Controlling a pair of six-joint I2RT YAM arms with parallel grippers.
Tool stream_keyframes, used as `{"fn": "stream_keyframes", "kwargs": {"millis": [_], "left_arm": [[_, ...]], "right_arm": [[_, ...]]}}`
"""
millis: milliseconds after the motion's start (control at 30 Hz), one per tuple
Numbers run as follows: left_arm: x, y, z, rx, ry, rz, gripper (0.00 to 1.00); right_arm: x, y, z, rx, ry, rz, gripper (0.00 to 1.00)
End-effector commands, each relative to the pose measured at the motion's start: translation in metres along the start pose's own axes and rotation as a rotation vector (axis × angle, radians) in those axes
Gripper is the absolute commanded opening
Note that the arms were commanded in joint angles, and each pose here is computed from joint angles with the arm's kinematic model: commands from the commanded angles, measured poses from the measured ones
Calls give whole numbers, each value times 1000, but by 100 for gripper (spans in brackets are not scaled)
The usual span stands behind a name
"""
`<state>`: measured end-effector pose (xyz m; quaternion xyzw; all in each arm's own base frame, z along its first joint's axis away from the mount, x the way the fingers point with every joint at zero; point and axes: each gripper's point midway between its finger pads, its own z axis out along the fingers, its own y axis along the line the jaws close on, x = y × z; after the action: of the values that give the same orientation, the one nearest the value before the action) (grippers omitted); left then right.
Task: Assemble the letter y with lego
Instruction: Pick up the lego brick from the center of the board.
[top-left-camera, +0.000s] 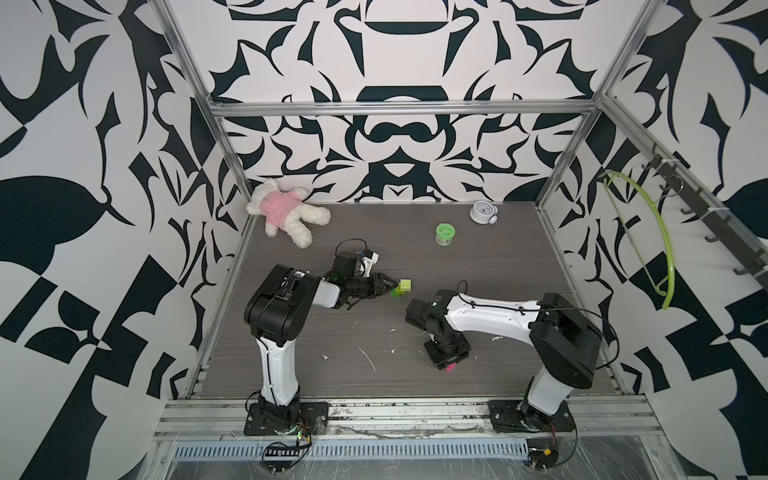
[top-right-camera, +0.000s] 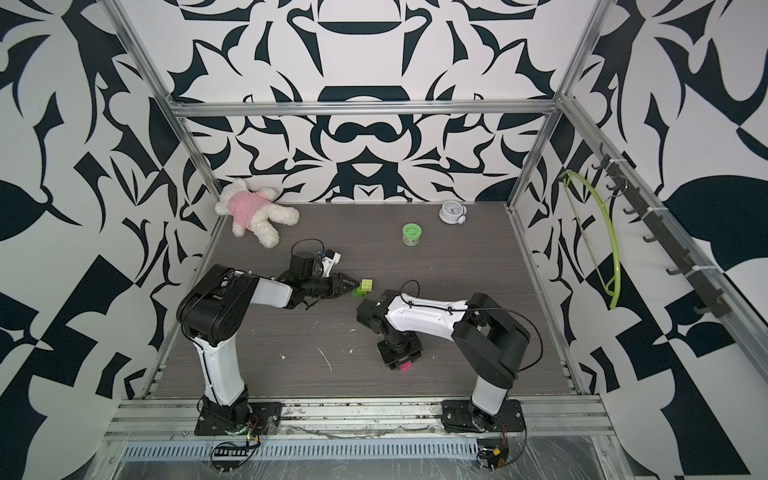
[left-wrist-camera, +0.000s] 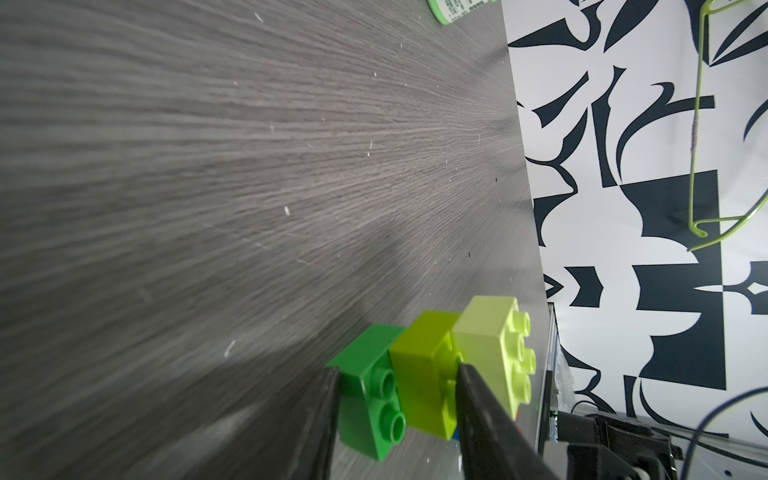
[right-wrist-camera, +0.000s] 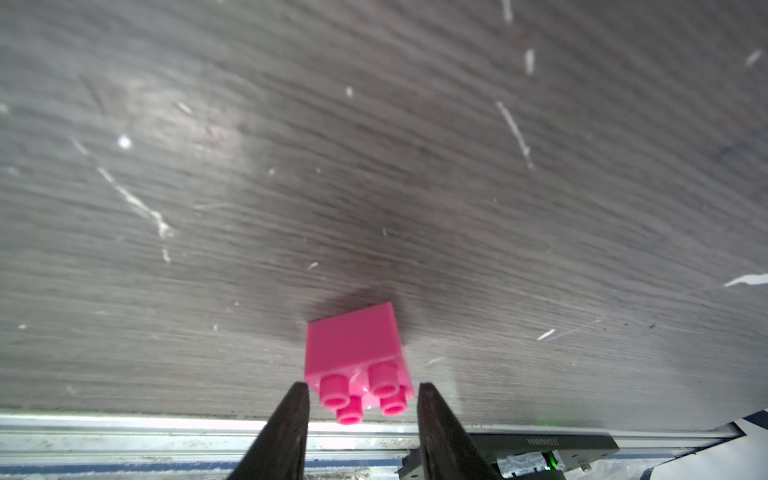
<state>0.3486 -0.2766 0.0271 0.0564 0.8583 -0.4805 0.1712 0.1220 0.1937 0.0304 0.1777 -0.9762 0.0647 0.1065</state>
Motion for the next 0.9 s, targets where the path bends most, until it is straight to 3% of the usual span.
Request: {"fn": "stream_keyframes", "kwargs": {"millis": [0, 233, 367, 467, 567, 700, 867], "left_arm": [[114, 123, -22, -473, 240, -323, 48], [115, 124, -22, -476, 241, -326, 48], [115, 124, -22, -477, 242, -324, 48], [115, 124, -22, -478, 243, -323, 48], [115, 124, -22, -477, 242, -325, 48], [115, 124, -22, -476, 243, -326, 48], [114, 123, -22, -475, 240, -324, 48]], "right_arm": [[2, -3, 3, 24, 3, -25, 45], [-3, 2, 7, 13, 3, -52, 39], [-9, 3, 1, 12, -25, -75, 25], [-17, 3, -17, 20, -70, -125, 21], [-30, -4, -44, 67, -133, -251, 20], [-53, -16, -76, 138, -185, -518, 18], [-84, -25, -87, 143, -232, -796, 18]]}}
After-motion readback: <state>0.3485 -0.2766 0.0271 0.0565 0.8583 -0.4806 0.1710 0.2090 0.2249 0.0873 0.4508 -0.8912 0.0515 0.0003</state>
